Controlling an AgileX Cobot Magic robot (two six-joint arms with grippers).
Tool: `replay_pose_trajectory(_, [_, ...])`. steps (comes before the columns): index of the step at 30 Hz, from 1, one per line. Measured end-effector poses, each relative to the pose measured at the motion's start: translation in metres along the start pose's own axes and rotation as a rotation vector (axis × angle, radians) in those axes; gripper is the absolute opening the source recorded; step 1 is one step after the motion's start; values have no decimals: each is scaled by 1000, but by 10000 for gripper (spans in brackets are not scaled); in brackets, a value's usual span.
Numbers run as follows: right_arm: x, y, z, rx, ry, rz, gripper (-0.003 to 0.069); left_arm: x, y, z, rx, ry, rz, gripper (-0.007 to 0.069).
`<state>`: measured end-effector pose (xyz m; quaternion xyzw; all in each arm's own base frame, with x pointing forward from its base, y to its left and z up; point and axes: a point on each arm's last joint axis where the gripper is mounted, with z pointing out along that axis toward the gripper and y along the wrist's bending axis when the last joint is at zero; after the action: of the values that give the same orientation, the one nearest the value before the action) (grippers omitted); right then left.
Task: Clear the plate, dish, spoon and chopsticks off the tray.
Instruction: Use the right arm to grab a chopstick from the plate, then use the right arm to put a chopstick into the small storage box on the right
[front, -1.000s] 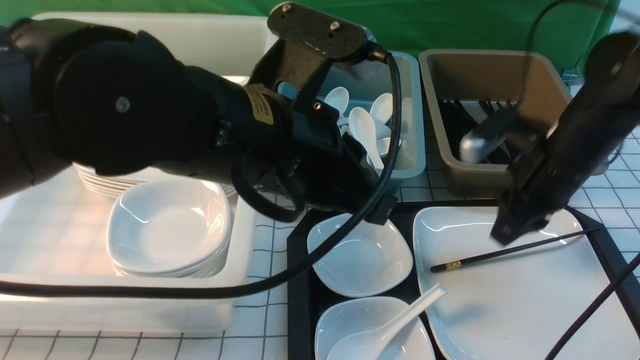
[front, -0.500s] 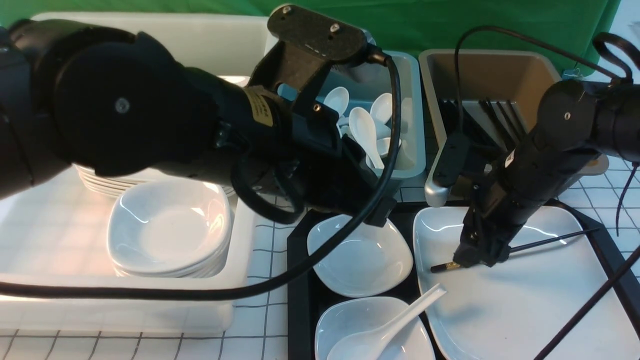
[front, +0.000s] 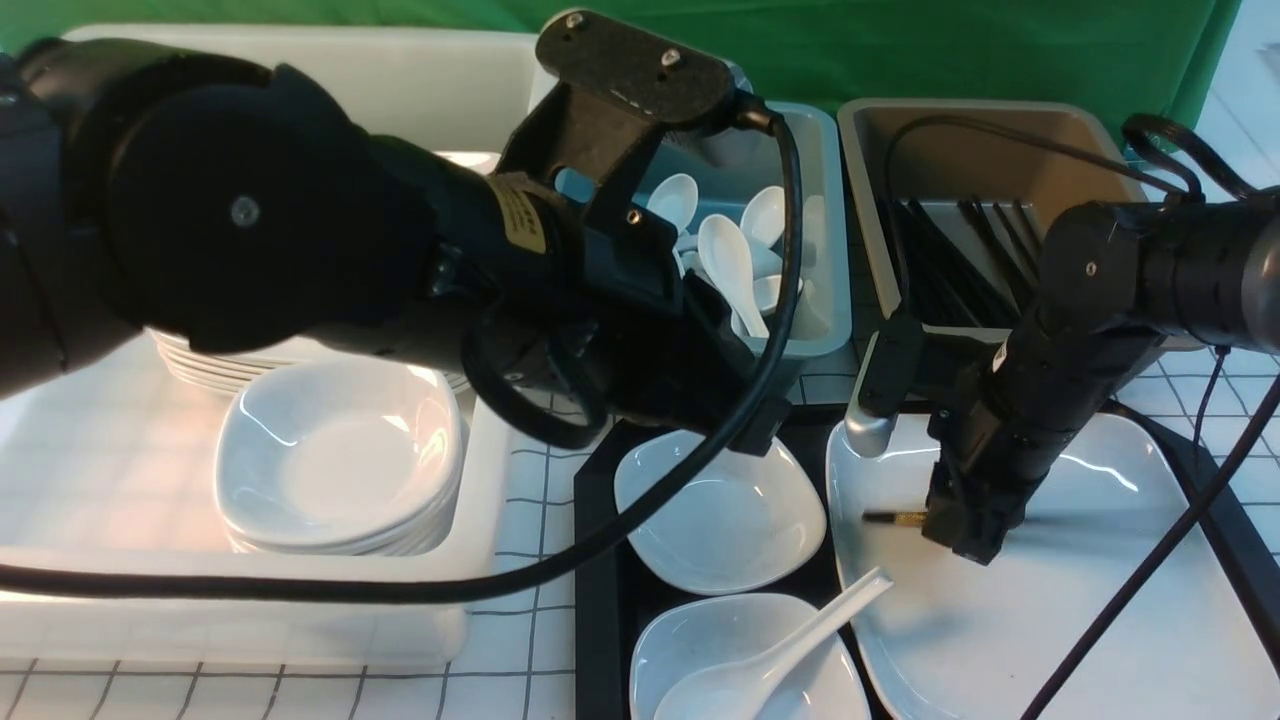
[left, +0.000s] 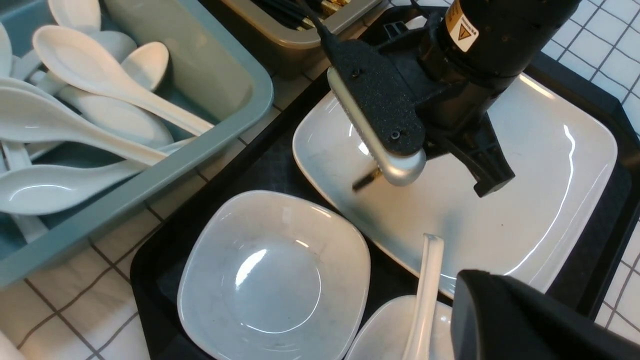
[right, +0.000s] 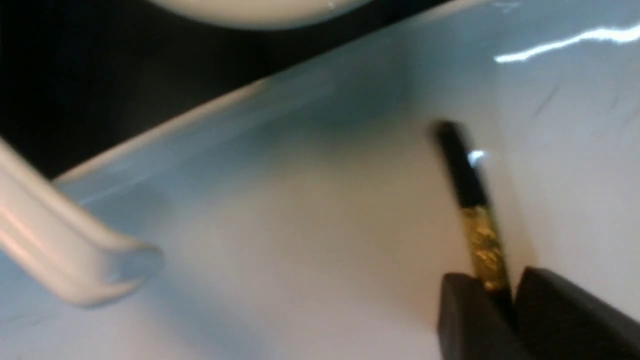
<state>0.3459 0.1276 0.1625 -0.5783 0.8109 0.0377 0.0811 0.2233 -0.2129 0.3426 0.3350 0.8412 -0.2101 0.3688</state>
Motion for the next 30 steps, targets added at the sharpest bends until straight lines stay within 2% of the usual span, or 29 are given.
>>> replay_pose_trajectory(1, [1, 1, -1, -9, 5, -2, 67, 0, 0, 0, 0, -1, 0, -2])
replay_pose_trajectory(5, [0, 4, -12, -7, 0, 5, 59, -1, 0, 0, -1, -8, 0, -2])
replay_pose_trajectory(12, [-4, 7, -65, 108, -87, 14, 59, -8, 1, 0, -13, -83, 10, -2])
replay_pose_trajectory(18, [-10, -29, -140, 406, -305, 98, 59, -23, 8, 17, -62, -260, 50, -2])
replay_pose_trajectory(22, [-15, -72, -169, 690, -505, 174, 59, -36, 16, 35, -117, -442, 43, -2])
replay_pose_trajectory(23, [-15, -73, -169, 699, -513, 179, 59, -36, 16, 36, -119, -447, 43, -2])
replay_pose_trajectory(24, [-19, -85, -168, 772, -571, 205, 59, -37, 18, 42, -128, -468, 41, -2])
replay_pose_trajectory(25, [-21, -92, -164, 805, -595, 215, 59, -36, 18, 46, -131, -469, 39, -2])
replay_pose_trajectory(30, [-26, -118, -127, 881, -644, 255, 59, -26, 19, 60, -116, -369, 39, -2])
